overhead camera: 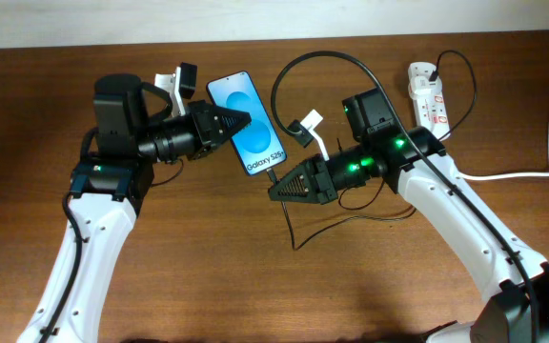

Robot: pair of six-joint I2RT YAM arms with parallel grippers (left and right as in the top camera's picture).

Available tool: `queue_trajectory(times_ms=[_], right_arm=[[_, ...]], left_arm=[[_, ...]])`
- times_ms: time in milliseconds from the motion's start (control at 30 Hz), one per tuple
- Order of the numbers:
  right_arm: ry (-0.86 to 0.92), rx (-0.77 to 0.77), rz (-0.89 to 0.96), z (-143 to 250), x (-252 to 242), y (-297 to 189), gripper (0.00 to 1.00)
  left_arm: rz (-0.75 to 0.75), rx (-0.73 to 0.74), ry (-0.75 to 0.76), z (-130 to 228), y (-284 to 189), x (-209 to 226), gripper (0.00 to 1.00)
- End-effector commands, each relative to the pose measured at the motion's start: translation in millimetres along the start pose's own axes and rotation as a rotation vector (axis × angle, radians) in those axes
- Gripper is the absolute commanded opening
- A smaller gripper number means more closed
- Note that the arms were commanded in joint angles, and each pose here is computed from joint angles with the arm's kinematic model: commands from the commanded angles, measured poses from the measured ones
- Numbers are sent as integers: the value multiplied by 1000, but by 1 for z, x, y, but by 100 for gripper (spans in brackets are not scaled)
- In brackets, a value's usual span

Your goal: Plug charger to phone and switch on socket

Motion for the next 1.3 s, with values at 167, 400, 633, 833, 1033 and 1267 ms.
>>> queue_trajectory(times_ms=[167, 400, 633, 833, 1033, 1267], right_arm=[[-73, -16, -31, -5, 12, -2, 4], [-101, -35, -34, -13, 13, -2, 4], [-110, -74, -44, -29, 18, -2, 4], [-150, -95, -84, -40, 28, -4, 4], [-167, -95, -97, -41, 30, -4, 4], [-112, -88, -99, -40, 30, -4, 19]], left_arm=[[66, 68, 50, 10, -2, -11, 0], [129, 116, 83, 16, -3, -18, 0], [159, 166, 105, 29, 8, -28, 0], [125, 254, 98, 53, 10, -18, 0], [132, 286, 81, 60, 8, -17, 0], [141, 251, 139, 52, 10, -20, 0]])
Point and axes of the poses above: each gripper's point midway between its finger pads, its own y axis out along the fingers, its own x axis along the line the jaws close on, z = x × y, the point moved 5 cm from there along -y, back along the fingers, and after that the axes turned 4 degrees about y, right-handed, at the moved point
